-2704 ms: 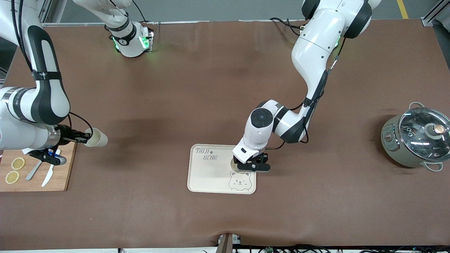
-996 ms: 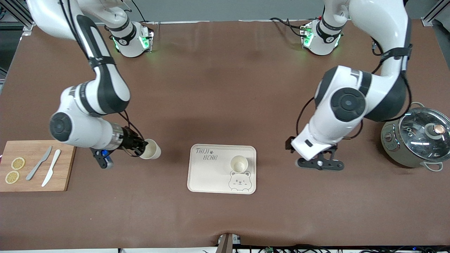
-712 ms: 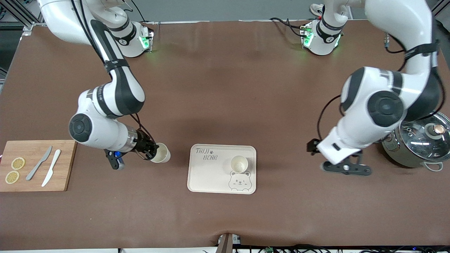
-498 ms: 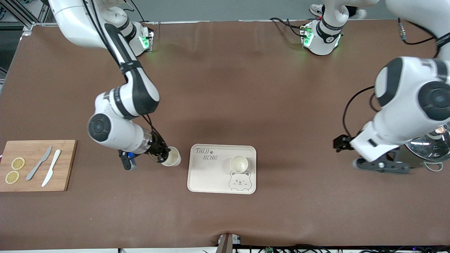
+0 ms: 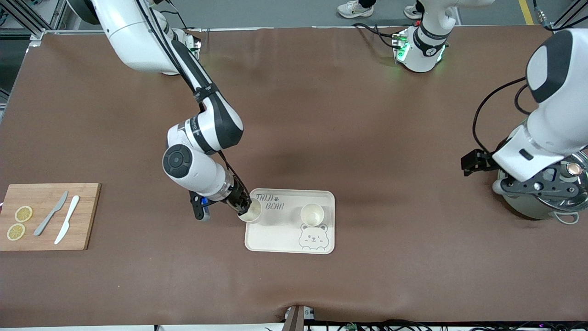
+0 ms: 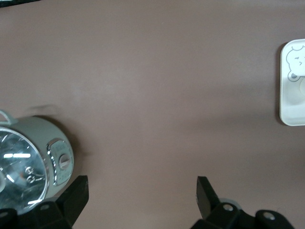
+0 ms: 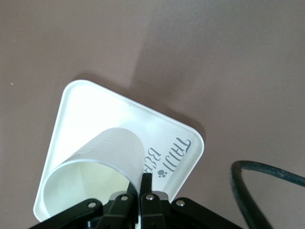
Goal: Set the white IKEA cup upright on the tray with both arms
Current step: 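Carry the cup from the cutting board over the tray with the right gripper, then lower the cup upright onto the tray beside the first cup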
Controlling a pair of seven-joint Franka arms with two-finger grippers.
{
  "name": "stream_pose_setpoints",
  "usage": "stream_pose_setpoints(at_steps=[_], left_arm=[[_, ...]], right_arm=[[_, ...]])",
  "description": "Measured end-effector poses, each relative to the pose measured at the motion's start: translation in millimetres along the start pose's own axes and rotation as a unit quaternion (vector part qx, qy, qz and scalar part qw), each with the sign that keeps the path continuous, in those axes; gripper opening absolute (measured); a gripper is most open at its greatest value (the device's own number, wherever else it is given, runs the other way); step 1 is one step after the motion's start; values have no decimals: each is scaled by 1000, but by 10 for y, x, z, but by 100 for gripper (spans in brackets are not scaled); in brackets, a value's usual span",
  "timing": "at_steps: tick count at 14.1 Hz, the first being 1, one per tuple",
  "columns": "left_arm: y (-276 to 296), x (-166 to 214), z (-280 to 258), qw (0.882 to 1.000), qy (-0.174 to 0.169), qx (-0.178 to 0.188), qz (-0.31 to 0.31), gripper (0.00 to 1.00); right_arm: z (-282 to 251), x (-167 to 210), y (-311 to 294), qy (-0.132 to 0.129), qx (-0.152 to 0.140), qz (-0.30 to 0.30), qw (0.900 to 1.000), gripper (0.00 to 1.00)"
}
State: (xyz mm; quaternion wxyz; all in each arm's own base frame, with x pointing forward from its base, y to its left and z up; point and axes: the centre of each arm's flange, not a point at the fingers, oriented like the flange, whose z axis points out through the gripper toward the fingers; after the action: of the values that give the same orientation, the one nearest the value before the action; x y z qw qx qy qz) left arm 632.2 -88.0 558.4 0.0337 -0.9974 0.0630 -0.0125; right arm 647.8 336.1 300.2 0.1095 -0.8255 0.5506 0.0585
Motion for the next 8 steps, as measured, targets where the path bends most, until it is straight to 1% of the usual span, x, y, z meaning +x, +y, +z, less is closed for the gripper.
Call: stream_pose_setpoints(at_steps=[3,4,6,8], left_arm=[[-61,-179,-54,1000,-4,-2,-2,100],[-53,-228,-41,1000,-8,-15,-1,100],[-100,-327,-11,998,-16,-56,-13,100],[-205,-423,-19,997,-18,-75,-18,100]], right_arm=[[161,-48,5,1,-4,-4,1000,3],[219,-59,14,1,-6,-4,1000,3],[346,-77,35,2,-12,-6,1000,3],[468,-127,38,3,-6,-9,1000,3]])
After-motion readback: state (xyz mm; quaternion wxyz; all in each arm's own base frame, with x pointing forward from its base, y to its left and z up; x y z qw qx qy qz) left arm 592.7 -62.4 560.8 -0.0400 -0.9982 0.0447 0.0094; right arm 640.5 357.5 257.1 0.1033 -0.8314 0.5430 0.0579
